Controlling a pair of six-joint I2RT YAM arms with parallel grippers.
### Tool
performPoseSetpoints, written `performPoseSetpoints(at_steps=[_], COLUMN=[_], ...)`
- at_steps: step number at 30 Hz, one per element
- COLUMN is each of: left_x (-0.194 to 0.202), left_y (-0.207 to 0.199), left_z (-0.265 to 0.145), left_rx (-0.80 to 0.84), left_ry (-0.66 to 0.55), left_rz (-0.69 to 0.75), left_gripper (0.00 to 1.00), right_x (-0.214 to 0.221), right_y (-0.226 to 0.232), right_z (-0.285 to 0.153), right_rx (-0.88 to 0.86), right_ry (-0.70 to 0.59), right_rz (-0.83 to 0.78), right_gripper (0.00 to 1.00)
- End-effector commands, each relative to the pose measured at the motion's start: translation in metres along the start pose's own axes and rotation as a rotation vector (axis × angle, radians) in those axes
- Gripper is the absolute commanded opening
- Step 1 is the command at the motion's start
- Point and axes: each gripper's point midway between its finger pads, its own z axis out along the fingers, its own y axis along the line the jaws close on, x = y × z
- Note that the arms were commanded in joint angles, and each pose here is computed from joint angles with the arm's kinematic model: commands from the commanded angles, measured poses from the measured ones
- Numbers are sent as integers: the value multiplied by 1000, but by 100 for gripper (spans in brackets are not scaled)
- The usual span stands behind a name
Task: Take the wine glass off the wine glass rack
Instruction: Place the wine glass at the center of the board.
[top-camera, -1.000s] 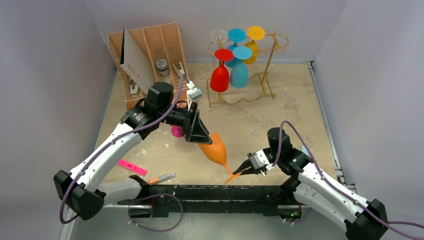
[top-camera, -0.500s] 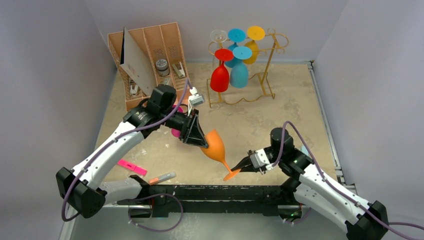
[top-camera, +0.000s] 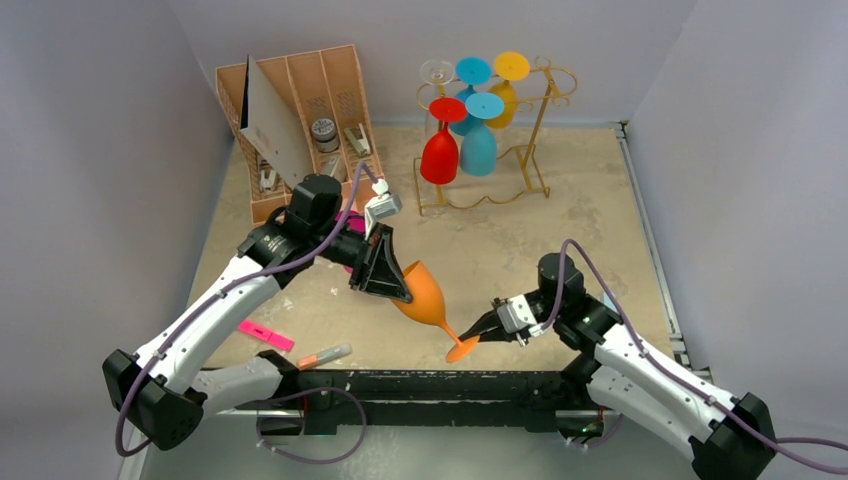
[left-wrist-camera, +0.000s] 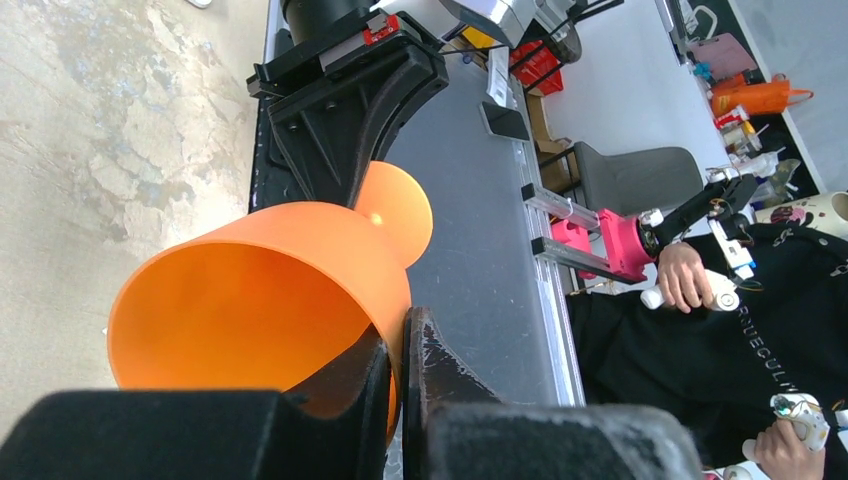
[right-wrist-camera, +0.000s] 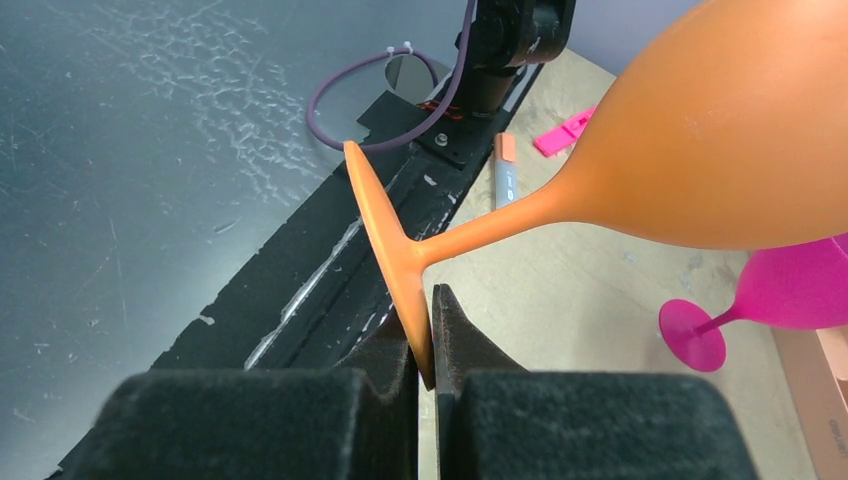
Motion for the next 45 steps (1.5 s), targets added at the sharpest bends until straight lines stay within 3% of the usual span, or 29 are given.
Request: performPoseSetpoints(at_steps=[1,5,10,14,16,22,26,34,40,45], left_x=[-4,-5,-3,-9,-11,-11,-11,7,24,35], left_y=[3,9,-3,-8,5,3,16,65,84,106], left_z=[-2,0,-7,-11,-14,-16,-27,-34,-51,-77], left_rx=[-46,-56,-68,-101,-191,-208,-350,-545,-697,-910], left_ry=[-19,-19,16,4,-5,-8,2,65,127,136], left_rz=[62,49,86,110,86,76,70,-92,-137,-181], left_gripper=[0,0,0,0,0,0,0,0,0,0], right_x=[-2,-1,-7,-16,-23,-23,-14,9,16,11], right_y=[-21,-22,-23,-14,0,4,-22,-104,-139,-158], right_z=[-2,-2,-3,-1,0,-3,-8,-46,-91,-141], right_rx=[83,91,91,42,-29,4,162,687,1052,1376], right_ry=[24,30,30,-12,-51,-44,14,87,54,-22], right_rz=[-17,-2,-23,-7,-14,-50,-55,29,71,114], right_gripper=[1,3,13,34,52,59,62,79,87,89])
